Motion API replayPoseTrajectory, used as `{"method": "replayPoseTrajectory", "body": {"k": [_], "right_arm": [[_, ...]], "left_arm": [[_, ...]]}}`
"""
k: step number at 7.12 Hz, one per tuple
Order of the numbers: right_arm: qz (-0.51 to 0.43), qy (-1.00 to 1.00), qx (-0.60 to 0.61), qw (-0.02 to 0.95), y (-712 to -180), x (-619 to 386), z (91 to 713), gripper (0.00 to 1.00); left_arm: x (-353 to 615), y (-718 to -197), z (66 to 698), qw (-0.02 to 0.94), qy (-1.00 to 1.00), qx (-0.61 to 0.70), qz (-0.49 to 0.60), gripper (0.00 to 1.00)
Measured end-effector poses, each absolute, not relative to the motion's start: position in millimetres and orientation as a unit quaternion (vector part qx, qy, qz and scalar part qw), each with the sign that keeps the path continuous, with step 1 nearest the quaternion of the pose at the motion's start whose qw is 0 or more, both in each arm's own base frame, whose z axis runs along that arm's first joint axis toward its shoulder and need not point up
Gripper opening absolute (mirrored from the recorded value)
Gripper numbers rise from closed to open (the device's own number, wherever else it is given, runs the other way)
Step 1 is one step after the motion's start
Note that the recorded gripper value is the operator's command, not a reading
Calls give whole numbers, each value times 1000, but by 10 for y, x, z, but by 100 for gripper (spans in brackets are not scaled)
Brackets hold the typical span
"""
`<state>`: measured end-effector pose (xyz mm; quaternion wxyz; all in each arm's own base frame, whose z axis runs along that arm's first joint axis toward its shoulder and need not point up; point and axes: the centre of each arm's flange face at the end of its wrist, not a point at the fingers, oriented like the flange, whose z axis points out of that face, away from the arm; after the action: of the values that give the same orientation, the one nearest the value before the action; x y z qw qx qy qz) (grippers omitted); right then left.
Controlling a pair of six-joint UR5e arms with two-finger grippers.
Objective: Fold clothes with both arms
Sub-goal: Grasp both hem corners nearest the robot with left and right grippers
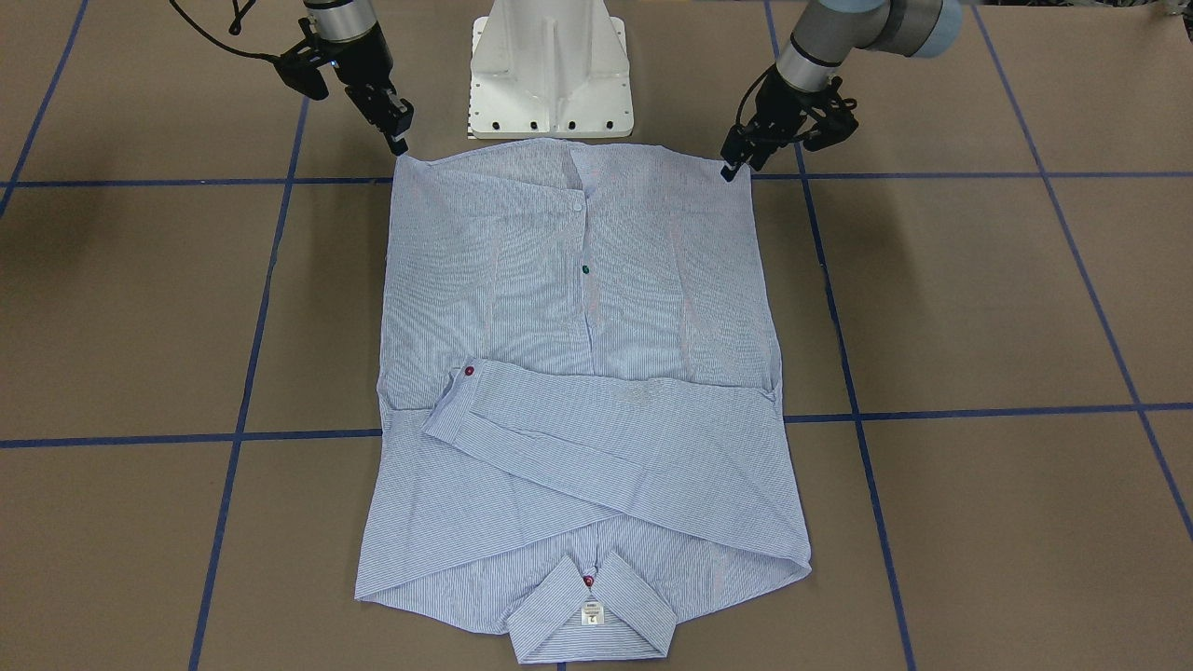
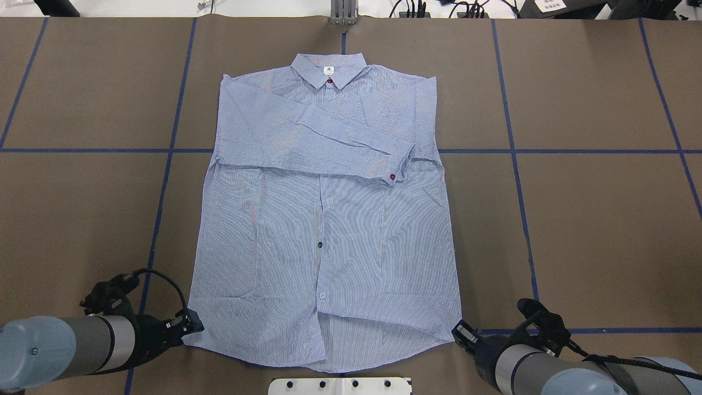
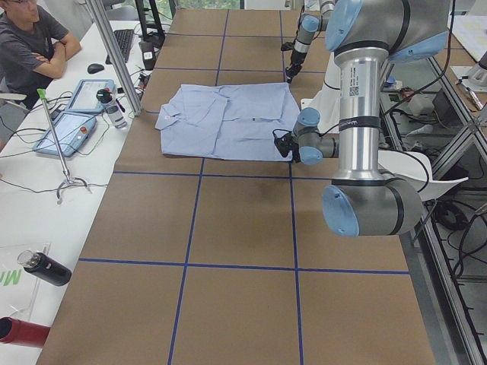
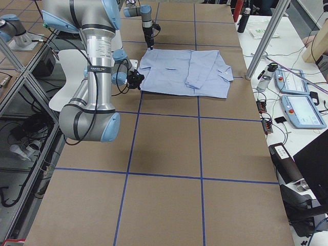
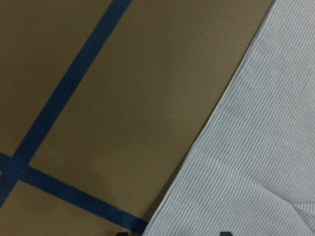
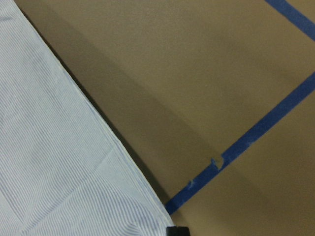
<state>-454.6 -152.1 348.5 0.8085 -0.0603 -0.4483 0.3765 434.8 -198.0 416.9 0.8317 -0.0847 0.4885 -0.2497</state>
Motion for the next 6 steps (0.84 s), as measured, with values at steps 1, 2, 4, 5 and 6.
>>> {"method": "replayPoseTrajectory", "body": {"k": [1, 2, 4, 5, 6], "right_arm": [[376, -449, -60, 808, -1521, -4546, 3479, 0], [376, -449, -61, 808, -1521, -4544, 3472, 0], [377, -450, -61, 808, -1521, -4535, 3469, 0], [376, -452, -62, 807, -1516, -4516, 3443, 0], [373, -456, -66, 805, -1495, -4446, 3386, 0]], "left_arm": [[4353, -1967, 4163, 832, 489, -86, -249, 0], [4351, -1959, 4137, 831, 491, -87, -248, 0], [4303, -1946, 4012, 825, 501, -91, -247, 0], [4217, -1931, 3915, 820, 509, -94, -246, 0], [4074, -1909, 3811, 814, 515, -98, -248, 0]]}}
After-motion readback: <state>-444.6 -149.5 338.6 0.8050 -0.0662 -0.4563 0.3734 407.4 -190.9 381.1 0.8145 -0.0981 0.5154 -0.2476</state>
